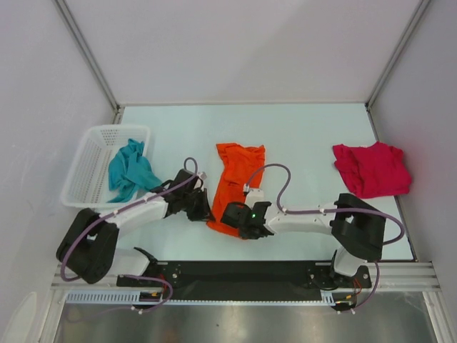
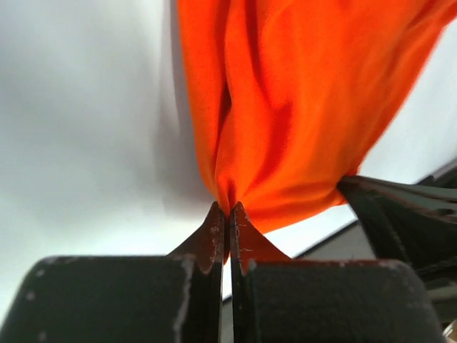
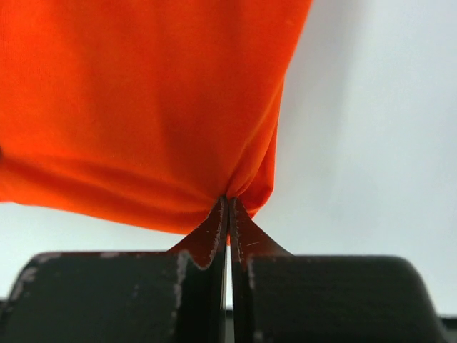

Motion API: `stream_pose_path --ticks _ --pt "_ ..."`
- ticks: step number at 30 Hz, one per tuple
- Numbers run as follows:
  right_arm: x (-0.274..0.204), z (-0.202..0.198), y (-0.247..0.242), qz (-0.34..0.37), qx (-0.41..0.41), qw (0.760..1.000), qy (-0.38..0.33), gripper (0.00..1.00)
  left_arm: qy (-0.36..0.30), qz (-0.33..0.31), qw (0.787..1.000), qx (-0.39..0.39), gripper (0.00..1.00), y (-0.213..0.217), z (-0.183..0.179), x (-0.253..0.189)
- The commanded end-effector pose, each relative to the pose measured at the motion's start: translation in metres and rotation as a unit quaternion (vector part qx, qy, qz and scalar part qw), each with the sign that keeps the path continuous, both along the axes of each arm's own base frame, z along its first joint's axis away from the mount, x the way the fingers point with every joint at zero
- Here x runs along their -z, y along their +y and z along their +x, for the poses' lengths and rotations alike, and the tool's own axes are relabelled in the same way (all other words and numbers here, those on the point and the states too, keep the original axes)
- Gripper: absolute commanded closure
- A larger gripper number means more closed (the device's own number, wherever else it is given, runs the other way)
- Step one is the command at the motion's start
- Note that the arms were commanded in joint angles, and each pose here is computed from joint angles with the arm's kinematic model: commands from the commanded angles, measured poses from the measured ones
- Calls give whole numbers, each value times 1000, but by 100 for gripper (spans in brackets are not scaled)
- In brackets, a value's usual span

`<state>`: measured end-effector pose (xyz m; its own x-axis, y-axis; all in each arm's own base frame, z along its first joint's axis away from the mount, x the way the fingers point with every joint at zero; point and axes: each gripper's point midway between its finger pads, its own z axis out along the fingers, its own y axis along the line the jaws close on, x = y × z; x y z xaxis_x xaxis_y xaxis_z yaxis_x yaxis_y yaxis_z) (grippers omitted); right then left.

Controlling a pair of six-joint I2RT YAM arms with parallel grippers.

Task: Fold and stack the t-shirts
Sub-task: Grab one side of the 2/3 rectangular tshirt with both arms, then fold the long partially folded tshirt into a neat square

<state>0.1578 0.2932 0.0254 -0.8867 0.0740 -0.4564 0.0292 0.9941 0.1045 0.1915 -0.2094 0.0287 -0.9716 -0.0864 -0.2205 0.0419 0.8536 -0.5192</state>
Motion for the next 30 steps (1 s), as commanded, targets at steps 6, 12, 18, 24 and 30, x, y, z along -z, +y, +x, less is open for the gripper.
stream_pose_path --ticks 6,12,18,24,30 --pt "-33 -77 -23 -40 -2 999 15 100 -38 -13 999 -15 100 23 -37 -54" --pt "-67 -117 -20 -30 -4 1000 -5 100 -52 -20 998 -34 100 44 -67 -77" --pt "-94 -140 -15 -24 -8 999 -21 100 -72 -43 995 -50 100 57 -88 -104" --pt "-108 -112 -13 -36 -2 998 -52 100 -86 -43 994 -59 100 52 -73 -118" --pt "-130 -57 -5 -37 -11 996 -78 100 -108 -40 992 -49 100 25 -26 -139"
